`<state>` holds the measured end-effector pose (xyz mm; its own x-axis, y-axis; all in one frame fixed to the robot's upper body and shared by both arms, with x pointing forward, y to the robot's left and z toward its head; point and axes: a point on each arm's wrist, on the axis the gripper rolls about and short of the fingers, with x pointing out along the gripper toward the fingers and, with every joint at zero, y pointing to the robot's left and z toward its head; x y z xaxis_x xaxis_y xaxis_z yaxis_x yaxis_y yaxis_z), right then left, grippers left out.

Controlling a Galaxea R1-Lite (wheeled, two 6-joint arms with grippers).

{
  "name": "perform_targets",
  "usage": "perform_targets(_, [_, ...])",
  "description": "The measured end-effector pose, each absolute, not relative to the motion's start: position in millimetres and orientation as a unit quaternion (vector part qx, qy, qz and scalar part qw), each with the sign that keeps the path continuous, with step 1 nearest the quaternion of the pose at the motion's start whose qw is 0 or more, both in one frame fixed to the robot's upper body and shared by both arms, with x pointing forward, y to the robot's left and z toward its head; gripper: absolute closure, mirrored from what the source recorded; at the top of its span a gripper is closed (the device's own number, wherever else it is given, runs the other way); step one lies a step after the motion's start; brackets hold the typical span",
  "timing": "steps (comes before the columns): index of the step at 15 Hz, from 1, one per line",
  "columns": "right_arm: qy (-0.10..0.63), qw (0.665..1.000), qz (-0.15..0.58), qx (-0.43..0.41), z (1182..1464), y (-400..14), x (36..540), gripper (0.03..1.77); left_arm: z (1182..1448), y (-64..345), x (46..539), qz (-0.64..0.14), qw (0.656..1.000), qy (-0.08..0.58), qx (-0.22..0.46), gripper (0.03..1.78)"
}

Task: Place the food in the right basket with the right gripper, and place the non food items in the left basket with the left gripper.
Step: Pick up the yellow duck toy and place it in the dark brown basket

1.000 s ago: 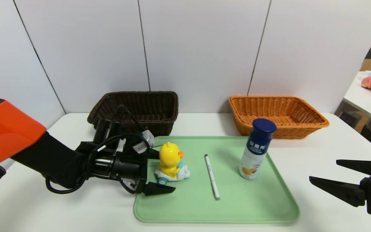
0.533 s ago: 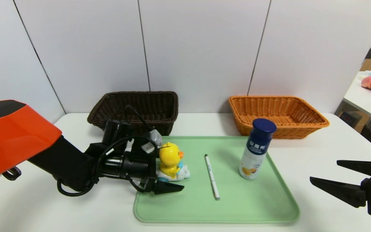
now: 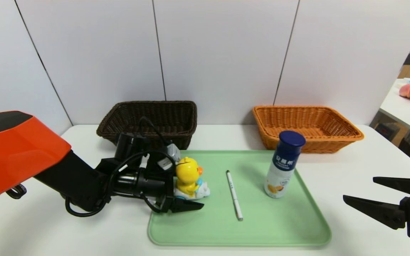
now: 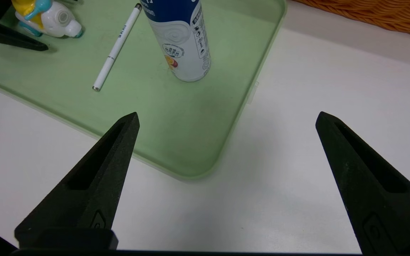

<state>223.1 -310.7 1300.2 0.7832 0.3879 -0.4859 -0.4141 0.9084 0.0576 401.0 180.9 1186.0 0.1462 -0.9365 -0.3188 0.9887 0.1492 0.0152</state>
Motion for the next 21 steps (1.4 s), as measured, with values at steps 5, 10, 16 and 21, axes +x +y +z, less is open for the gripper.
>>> perform_targets(5, [0.251, 0.944, 0.213, -0.026, 1300, -311, 223, 0.09, 1187, 181, 402, -0.642, 0.750, 0.117, 0.110, 0.96])
perform_targets(10, [0.251, 0.944, 0.212, -0.025, 1300, -311, 223, 0.09, 1188, 181, 402, -0.642, 0.750, 0.114, 0.111, 1.01])
perform_targets(16, [0.248, 0.945, 0.210, -0.024, 1301, -312, 221, 0.09, 1203, 182, 399, -0.638, 0.756, 0.112, 0.096, 1.05])
perform_targets(21, [0.248, 0.946, 0.209, -0.022, 1300, -312, 218, 0.09, 1234, 182, 398, -0.628, 0.768, 0.085, 0.087, 1.05])
